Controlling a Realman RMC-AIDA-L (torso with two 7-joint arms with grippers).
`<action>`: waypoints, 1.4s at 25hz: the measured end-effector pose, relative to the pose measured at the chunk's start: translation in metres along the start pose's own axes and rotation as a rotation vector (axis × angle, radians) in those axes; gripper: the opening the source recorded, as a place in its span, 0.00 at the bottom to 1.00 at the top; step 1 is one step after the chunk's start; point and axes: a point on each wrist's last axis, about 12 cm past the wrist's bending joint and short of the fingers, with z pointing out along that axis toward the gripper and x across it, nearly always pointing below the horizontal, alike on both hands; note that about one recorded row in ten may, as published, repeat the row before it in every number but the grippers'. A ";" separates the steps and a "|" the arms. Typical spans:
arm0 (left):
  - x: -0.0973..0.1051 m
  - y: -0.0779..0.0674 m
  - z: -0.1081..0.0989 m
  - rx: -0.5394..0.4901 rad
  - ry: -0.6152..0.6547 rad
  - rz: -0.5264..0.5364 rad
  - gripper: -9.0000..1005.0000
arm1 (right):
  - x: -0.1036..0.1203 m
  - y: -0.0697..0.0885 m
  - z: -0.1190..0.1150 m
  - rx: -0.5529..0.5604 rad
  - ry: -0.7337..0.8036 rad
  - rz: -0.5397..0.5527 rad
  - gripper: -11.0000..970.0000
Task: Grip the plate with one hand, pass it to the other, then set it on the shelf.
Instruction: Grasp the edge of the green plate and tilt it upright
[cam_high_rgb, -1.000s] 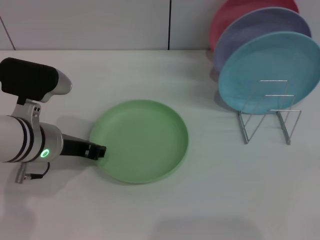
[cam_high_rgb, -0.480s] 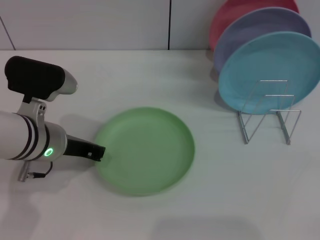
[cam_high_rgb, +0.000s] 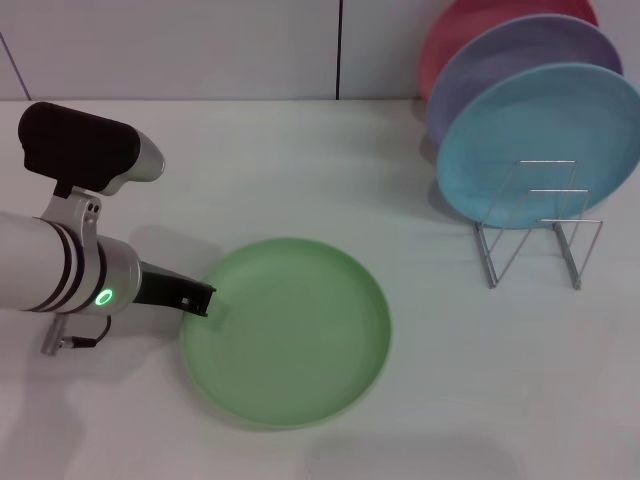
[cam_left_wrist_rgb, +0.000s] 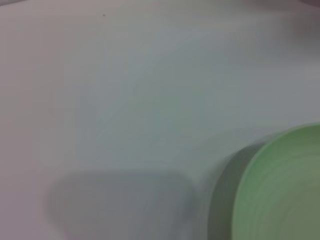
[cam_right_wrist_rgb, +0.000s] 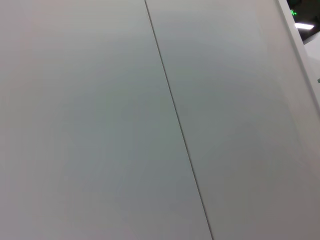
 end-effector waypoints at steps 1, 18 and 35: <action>0.000 0.000 0.000 0.000 -0.001 0.001 0.11 | 0.000 0.000 0.000 0.000 0.000 0.000 0.79; -0.023 -0.005 -0.016 0.005 -0.102 0.037 0.04 | -0.011 0.005 0.003 -0.089 -0.070 0.042 0.79; -0.055 -0.015 -0.054 0.031 -0.274 0.094 0.04 | -0.082 0.075 0.069 -0.807 -0.221 0.191 0.79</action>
